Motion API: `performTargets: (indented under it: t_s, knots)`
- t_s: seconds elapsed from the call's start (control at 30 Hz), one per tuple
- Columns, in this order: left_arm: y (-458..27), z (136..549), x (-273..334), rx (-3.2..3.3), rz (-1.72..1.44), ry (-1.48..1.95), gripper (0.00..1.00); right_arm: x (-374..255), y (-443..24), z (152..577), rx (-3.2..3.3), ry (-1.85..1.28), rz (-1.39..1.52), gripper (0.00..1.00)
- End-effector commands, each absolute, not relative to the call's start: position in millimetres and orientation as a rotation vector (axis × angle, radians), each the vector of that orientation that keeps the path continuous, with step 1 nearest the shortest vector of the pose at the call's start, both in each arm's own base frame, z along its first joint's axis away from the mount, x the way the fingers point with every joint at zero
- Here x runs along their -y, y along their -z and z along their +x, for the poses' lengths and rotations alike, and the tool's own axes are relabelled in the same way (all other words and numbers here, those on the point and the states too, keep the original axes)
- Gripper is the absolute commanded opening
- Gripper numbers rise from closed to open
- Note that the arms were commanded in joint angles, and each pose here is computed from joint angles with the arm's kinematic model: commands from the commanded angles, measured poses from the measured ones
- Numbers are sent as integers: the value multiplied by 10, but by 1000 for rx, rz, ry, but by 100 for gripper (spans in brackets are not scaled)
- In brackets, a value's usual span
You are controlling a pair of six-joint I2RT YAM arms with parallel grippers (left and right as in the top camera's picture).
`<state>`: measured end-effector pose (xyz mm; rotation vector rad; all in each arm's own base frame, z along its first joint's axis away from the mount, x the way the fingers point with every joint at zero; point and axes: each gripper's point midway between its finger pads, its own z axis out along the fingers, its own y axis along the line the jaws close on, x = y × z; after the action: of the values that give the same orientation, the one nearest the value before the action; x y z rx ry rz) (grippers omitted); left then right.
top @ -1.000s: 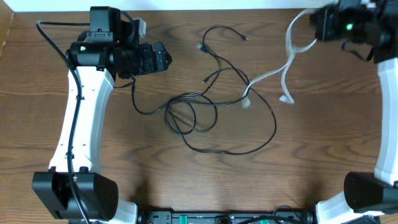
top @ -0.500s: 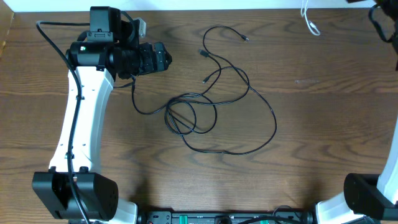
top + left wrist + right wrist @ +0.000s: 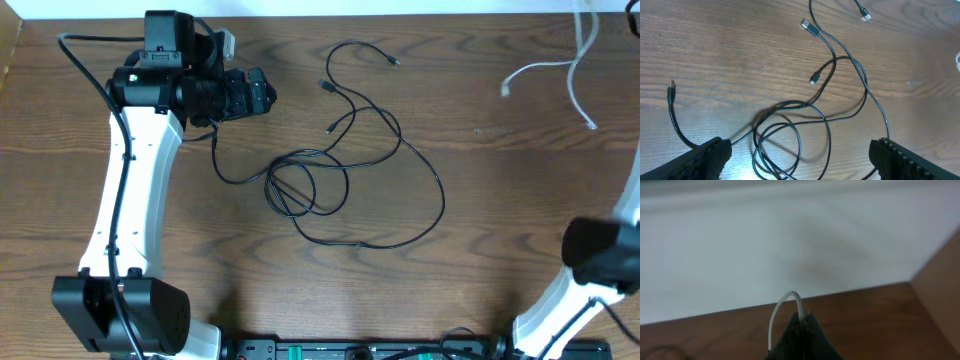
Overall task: Untangle cables
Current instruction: 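Lift the white cable with the right gripper and carry it off the back right, then release the white cable off the table and return the right gripper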
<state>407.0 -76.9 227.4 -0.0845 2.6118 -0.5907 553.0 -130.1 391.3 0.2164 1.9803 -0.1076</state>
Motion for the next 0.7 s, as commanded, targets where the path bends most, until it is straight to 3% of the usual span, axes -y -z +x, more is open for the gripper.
performTargets:
  t_s: [0.0,0.27,0.4,0.67]
  knots:
    - [-2379,4050,744,-2587,-77,582,95,1767,-3766,5606,-1968,220,302,1]
    - [-2380,4051,744,-2587,-77,582,95,2979,-3602,5753,-1754,478,565,1]
    - [-2381,4052,744,-2586,-77,582,95,3244,-3527,5775,-1705,510,594,1]
    - [-2374,4056,744,-2588,-78,582,95,3357,-2637,5845,-1910,506,634,4]
